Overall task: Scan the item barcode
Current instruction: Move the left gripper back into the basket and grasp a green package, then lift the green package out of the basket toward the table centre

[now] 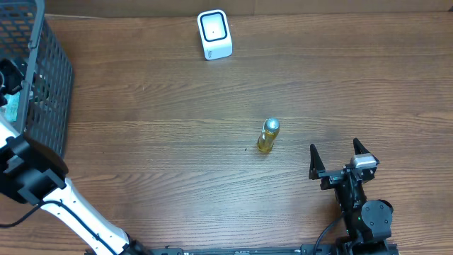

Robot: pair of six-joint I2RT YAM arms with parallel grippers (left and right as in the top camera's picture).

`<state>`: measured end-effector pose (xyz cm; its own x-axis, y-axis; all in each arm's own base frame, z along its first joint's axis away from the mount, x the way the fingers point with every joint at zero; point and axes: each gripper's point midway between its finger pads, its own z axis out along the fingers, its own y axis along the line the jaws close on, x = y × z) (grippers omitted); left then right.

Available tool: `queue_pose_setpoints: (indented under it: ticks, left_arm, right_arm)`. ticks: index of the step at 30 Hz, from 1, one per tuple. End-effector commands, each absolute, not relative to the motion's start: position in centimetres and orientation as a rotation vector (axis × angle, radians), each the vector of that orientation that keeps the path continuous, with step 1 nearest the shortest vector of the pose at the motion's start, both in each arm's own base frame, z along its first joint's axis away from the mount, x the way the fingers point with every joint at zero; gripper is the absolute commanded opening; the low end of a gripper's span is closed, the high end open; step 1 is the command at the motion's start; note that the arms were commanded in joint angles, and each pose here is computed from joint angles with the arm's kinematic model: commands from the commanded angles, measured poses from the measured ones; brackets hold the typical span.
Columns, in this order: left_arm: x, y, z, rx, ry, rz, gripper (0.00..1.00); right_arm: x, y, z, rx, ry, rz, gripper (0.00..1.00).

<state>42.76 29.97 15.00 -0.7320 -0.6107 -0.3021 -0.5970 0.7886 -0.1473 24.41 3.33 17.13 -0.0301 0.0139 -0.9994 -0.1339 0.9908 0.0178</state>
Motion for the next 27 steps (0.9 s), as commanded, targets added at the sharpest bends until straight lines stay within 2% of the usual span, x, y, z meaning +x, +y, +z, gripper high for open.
queue_pose_setpoints:
  ticks: [1,9,15,19,27]
  left_arm:
    - [44.0,29.0,13.1,-0.806,2.693,-0.117,1.00]
    - [44.4,28.9,9.2,-0.812,2.752,-0.164,1.00]
    - [44.8,29.0,8.5,-0.808,2.748,-0.171,1.00]
    - [44.9,29.1,8.4,-0.805,2.745,-0.167,0.90]
    - [45.0,29.2,8.3,-0.804,2.743,-0.162,0.84]
  right_arm:
    - [24.4,3.3,17.0,-0.094,1.593,0.117,1.00]
    - [24.4,3.3,17.0,-0.094,1.593,0.117,1.00]
    - [24.4,3.3,17.0,-0.094,1.593,0.117,1.00]
    - [24.4,3.3,17.0,-0.094,1.593,0.117,1.00]
    - [24.4,3.3,17.0,-0.094,1.593,0.117,1.00]
